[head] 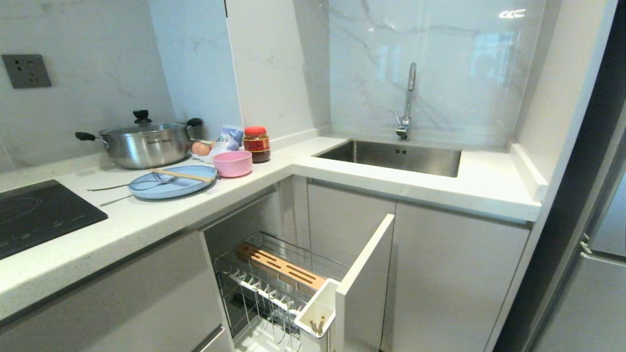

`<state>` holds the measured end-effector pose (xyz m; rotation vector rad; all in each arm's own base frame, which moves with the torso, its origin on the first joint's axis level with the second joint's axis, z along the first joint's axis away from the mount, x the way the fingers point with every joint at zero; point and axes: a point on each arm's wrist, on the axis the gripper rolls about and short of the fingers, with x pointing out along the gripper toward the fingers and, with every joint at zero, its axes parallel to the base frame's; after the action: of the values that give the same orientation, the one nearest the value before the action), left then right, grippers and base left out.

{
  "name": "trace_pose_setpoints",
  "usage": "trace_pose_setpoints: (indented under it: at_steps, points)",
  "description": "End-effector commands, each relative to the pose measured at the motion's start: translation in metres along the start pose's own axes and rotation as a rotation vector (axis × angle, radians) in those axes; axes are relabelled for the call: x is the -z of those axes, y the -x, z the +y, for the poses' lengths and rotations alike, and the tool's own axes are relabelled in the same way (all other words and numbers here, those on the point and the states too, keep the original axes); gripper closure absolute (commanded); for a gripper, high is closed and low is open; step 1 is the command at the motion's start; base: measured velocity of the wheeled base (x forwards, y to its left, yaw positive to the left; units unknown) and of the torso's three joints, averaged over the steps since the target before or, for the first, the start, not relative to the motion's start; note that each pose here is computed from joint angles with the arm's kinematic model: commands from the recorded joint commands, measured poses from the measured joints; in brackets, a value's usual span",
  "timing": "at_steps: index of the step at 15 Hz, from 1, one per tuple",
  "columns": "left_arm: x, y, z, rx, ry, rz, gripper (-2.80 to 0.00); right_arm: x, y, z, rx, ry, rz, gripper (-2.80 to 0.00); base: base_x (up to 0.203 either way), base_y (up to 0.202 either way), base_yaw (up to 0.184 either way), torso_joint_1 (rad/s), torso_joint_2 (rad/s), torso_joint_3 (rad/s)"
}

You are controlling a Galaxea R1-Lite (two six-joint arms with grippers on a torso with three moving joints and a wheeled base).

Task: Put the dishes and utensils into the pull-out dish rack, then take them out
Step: Pick up the chopsticks and place it in the cupboard

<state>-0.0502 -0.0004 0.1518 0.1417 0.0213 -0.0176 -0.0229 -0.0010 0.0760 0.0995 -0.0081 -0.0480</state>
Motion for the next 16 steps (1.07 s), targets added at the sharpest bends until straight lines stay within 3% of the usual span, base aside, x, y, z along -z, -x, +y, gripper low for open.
trace_pose_setpoints:
  at_steps: [1,4,6,16]
  points:
    - [0.043,-0.012,-0.006,0.0,0.013,-0.047,0.0,0.0,0.0,0.0,0.0,-0.001,-0.005,0.0,0.0,0.0,0.0,0.0,0.0,0.0]
    - [0.077,-0.03,-0.011,0.013,-0.009,-0.007,0.0,0.0,0.0,0.0,0.0,-0.001,-0.005,0.0,0.0,0.0,0.0,0.0,0.0,0.0]
    - [0.075,-0.029,-0.012,0.039,-0.014,-0.016,0.0,0.0,0.0,0.0,0.0,-0.001,-0.005,0.0,0.0,0.0,0.0,0.0,0.0,0.0]
    - [0.076,-0.029,-0.011,0.021,0.031,-0.013,0.0,0.0,0.0,0.0,0.0,-0.001,-0.005,0.0,0.0,0.0,0.0,0.0,0.0,-0.031]
